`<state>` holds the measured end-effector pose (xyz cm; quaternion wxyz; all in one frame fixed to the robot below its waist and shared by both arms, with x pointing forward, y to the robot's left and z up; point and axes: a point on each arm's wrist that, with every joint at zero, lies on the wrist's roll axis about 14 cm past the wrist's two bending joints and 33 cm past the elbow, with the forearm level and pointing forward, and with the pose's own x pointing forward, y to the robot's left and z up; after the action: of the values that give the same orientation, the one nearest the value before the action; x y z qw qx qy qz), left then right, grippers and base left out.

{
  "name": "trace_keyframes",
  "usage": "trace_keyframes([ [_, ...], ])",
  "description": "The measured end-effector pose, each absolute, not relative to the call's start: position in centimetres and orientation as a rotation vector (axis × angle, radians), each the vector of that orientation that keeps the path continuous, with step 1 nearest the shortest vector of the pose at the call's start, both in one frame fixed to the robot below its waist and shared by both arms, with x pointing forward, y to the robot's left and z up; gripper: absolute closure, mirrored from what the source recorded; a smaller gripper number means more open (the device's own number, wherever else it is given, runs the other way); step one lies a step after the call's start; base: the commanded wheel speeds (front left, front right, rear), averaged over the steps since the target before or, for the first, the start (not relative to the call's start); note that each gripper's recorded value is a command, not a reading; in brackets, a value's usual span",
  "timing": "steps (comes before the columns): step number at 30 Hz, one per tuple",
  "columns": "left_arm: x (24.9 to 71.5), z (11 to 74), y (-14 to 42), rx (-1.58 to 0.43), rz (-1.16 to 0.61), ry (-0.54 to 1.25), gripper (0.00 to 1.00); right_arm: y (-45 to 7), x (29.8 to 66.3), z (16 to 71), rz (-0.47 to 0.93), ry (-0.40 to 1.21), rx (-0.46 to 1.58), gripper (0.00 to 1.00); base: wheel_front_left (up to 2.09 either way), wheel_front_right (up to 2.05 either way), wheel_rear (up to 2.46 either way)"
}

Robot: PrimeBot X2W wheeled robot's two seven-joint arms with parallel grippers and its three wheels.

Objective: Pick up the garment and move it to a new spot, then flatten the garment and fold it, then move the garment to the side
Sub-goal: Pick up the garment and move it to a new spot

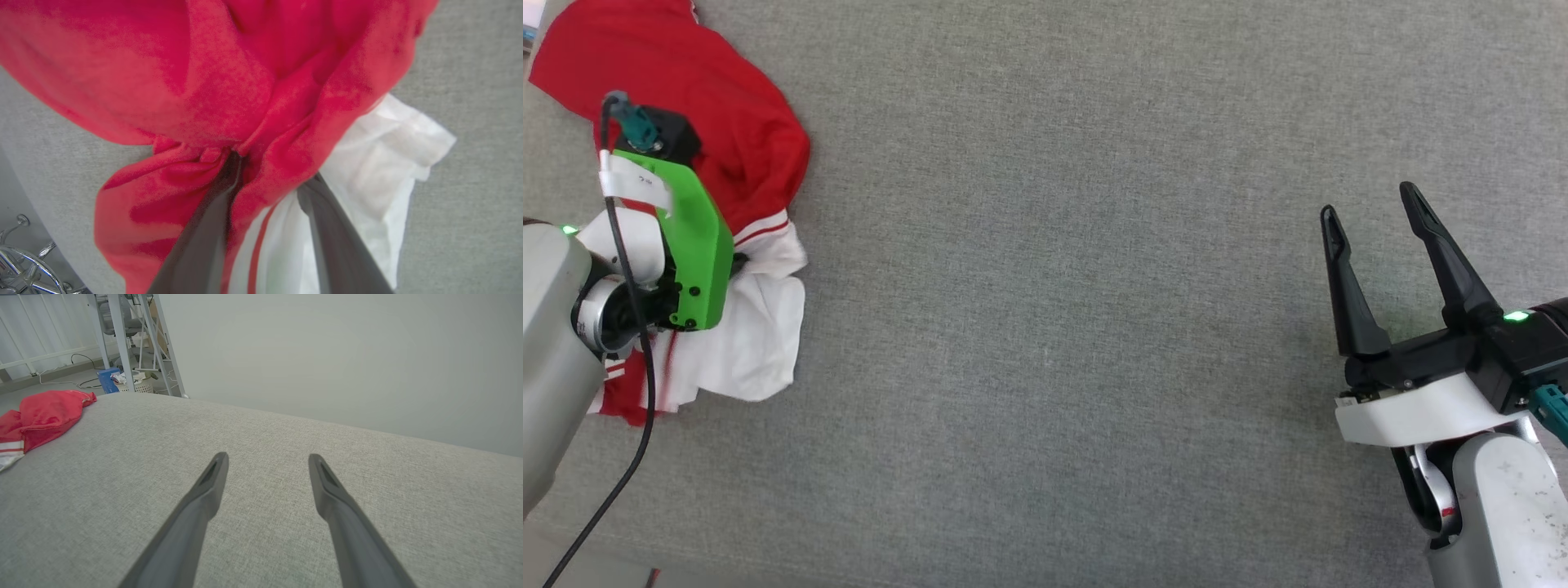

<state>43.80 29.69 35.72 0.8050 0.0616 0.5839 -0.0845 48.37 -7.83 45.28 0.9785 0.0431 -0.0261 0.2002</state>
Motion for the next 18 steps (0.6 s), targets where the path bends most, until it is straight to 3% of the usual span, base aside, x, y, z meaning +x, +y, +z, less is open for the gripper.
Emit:
trace_keyframes([
  [11, 46.7, 44.4, 25.2, 0.120, -0.327, 0.831, 1.00, -8.4, 46.1, 48.5, 0.362, -0.094, 0.114, 0.00, 0.00, 0.00, 0.00],
  [18, 46.1, 49.5, 20.3, 0.184, -0.492, 0.667, 1.00, -9.0, 44.7, 51.2, 0.330, -0.147, 0.125, 0.00, 0.00, 0.00, 0.00],
])
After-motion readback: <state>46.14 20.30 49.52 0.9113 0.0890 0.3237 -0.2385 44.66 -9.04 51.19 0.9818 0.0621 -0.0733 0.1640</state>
